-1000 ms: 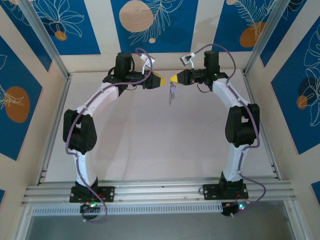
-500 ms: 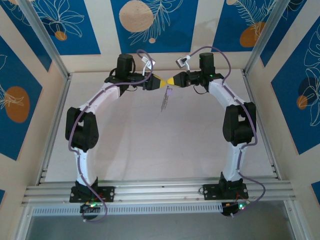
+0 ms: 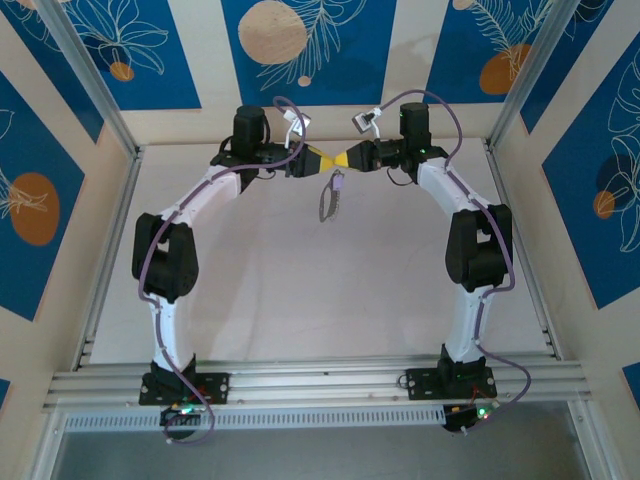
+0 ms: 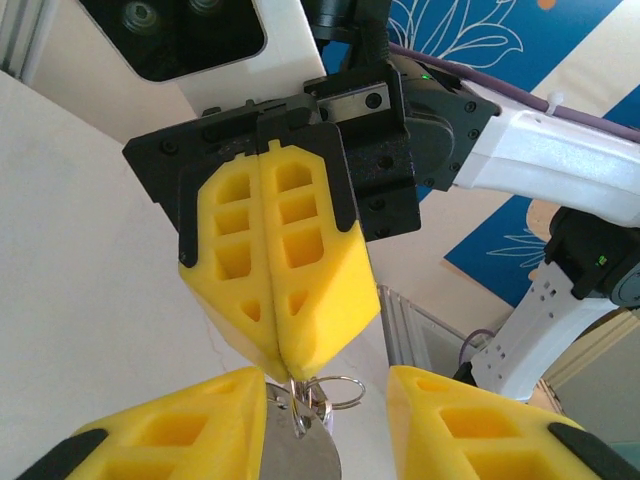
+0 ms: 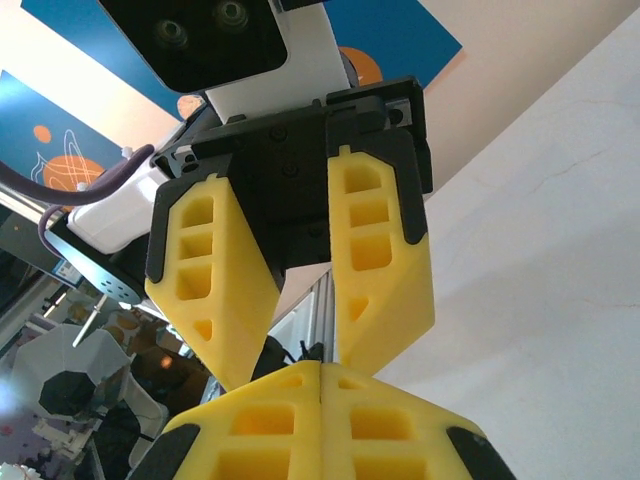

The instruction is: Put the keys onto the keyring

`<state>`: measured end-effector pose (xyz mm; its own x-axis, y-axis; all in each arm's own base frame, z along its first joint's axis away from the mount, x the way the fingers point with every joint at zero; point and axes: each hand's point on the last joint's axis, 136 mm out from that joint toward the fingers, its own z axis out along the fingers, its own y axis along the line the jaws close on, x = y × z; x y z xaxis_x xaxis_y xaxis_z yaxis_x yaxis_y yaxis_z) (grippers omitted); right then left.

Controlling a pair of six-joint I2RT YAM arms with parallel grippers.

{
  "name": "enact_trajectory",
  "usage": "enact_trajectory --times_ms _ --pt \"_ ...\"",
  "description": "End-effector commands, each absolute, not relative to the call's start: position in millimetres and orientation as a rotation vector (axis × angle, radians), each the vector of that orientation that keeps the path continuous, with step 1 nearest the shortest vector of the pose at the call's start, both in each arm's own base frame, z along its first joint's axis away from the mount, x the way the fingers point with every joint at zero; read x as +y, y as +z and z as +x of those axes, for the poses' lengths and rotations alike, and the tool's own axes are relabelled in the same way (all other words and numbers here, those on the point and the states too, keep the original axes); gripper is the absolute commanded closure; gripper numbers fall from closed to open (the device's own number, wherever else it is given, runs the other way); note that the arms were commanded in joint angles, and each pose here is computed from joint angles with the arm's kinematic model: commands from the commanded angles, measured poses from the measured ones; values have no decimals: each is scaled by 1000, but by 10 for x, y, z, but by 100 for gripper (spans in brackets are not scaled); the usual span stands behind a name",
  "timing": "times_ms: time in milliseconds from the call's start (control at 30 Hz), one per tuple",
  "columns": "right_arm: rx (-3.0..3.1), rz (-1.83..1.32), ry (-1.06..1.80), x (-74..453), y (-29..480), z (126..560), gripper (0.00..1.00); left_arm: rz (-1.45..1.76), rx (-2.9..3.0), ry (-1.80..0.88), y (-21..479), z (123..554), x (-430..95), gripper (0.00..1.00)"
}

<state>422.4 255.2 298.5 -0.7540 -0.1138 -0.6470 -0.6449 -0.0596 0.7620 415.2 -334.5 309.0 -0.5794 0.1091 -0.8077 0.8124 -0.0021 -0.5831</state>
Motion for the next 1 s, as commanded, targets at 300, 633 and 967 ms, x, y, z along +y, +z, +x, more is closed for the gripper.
enact_trajectory --times_ms 300,633,967 --pt "1828 -814 1877 2558 3008 4251 100 983 1699 -1681 3035 4141 -3322 73" --pt "1829 -812 1877 2557 2988 4246 100 995 1698 -1696 3008 4132 -3356 82" --pt "1829 -813 1880 2557 2985 4232 100 997 1676 -1684 3075 4143 -3402 82"
